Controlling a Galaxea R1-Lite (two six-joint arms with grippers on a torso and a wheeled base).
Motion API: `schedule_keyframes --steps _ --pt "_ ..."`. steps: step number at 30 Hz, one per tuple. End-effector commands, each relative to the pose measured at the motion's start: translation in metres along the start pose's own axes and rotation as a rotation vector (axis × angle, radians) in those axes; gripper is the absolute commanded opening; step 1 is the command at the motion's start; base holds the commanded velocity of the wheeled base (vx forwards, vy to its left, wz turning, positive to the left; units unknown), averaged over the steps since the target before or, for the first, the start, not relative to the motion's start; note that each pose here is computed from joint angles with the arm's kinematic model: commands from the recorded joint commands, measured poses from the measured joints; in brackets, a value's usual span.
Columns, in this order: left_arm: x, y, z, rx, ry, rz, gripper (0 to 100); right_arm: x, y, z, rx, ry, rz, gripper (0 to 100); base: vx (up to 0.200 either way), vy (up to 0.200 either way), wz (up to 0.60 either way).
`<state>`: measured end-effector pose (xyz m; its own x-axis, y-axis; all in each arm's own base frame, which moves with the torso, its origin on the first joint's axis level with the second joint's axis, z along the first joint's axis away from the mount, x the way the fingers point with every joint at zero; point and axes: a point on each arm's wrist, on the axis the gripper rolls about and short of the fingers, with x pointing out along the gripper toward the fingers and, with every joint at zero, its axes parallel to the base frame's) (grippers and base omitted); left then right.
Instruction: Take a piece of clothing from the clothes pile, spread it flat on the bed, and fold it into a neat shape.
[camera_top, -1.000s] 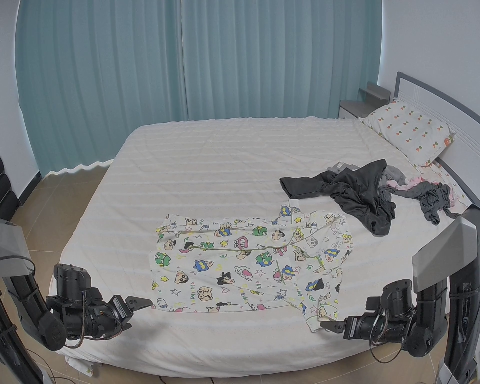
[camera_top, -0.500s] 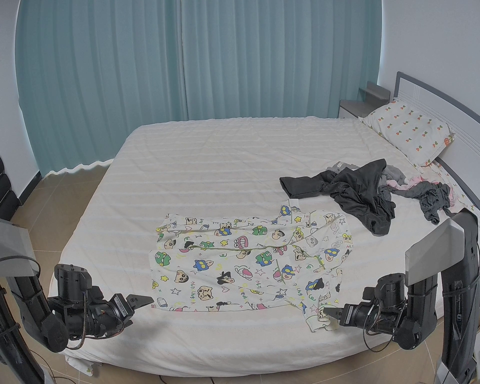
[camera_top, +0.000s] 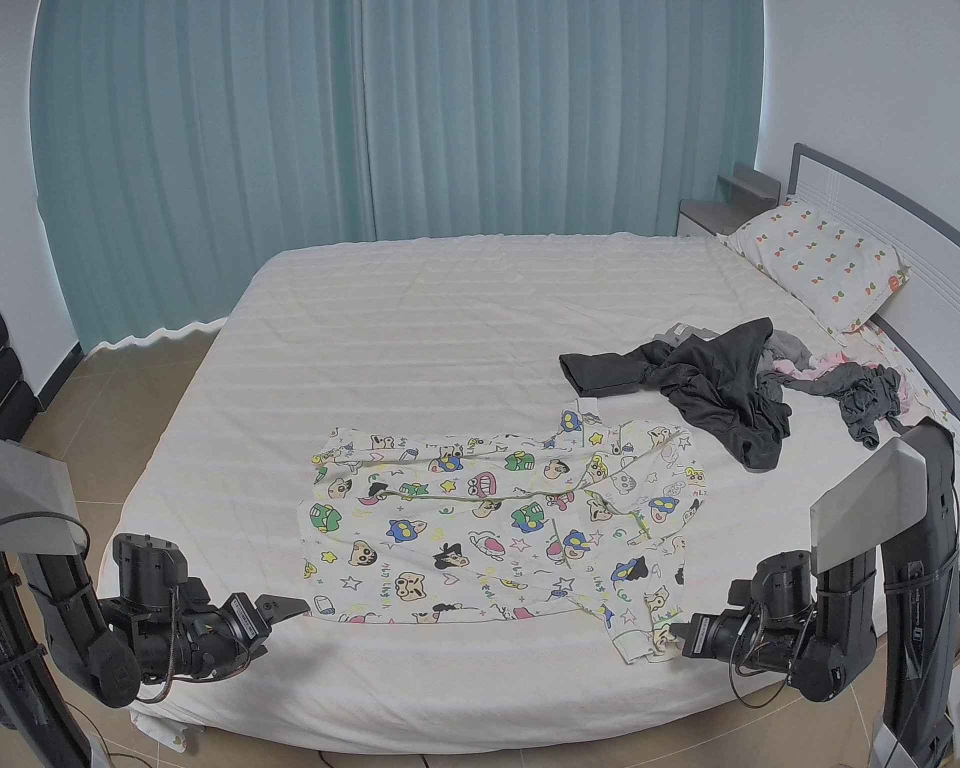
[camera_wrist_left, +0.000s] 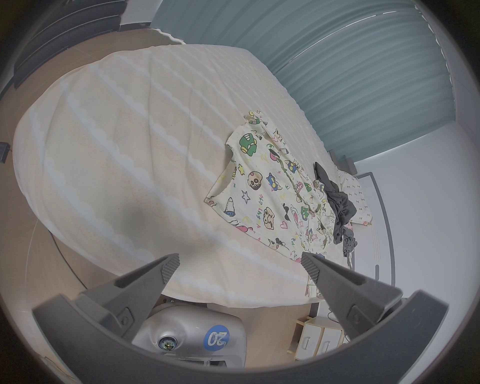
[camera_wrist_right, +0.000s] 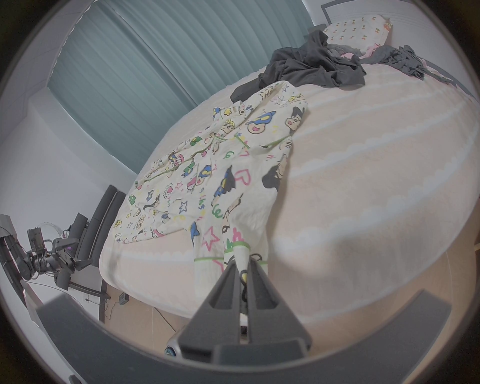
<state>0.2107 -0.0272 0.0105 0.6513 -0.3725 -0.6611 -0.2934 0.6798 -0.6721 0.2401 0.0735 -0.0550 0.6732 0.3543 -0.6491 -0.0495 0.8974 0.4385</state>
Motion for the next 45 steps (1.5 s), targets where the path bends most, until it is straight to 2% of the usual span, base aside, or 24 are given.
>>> schedule_keyframes --steps 1,8,17,27,31,32,35,39,42,43,45 --pt "0.002 0.001 -0.003 0.003 0.012 0.009 100 -0.019 -0.004 0.006 0.015 -0.028 -0.018 0 0.0 0.0 0.0" --pt "0.002 0.004 -0.006 0.043 0.027 0.023 100 -0.025 -0.019 -0.005 -0.009 0.036 -0.076 0 0.0 0.0 0.0" --pt "0.004 0.006 -0.007 0.043 0.037 0.033 100 -0.03 -0.029 -0.012 -0.038 0.08 -0.118 0 0.0 0.0 0.0" --pt "0.01 0.005 -0.012 0.059 0.063 0.044 100 -0.033 -0.032 -0.02 -0.063 0.129 -0.133 0 0.0 0.0 0.0" --pt "0.016 0.004 -0.016 0.112 0.055 0.08 100 -0.033 -0.031 -0.02 -0.064 0.13 -0.132 0 0.0 0.0 0.0" --pt "0.028 0.0 -0.014 0.146 0.026 0.104 100 -0.032 -0.032 -0.021 -0.063 0.135 -0.134 0 0.0 0.0 0.0" --pt "0.048 -0.008 -0.001 0.158 -0.053 0.11 100 -0.031 -0.033 -0.022 -0.061 0.141 -0.136 0 0.0 0.0 0.0" --pt "0.075 -0.007 0.01 0.199 -0.069 0.114 100 -0.032 -0.031 -0.022 -0.066 0.138 -0.132 0 0.0 0.0 0.0" --pt "0.086 -0.004 0.011 0.26 -0.062 0.126 100 -0.032 -0.032 -0.022 -0.065 0.137 -0.132 0 0.0 0.0 0.0" --pt "0.091 -0.002 0.012 0.328 -0.064 0.143 100 -0.032 -0.032 -0.022 -0.065 0.137 -0.132 0 0.0 0.0 0.0" --pt "0.094 -0.002 0.013 0.397 -0.069 0.154 100 -0.032 -0.031 -0.022 -0.067 0.136 -0.13 0 0.0 0.0 0.0"
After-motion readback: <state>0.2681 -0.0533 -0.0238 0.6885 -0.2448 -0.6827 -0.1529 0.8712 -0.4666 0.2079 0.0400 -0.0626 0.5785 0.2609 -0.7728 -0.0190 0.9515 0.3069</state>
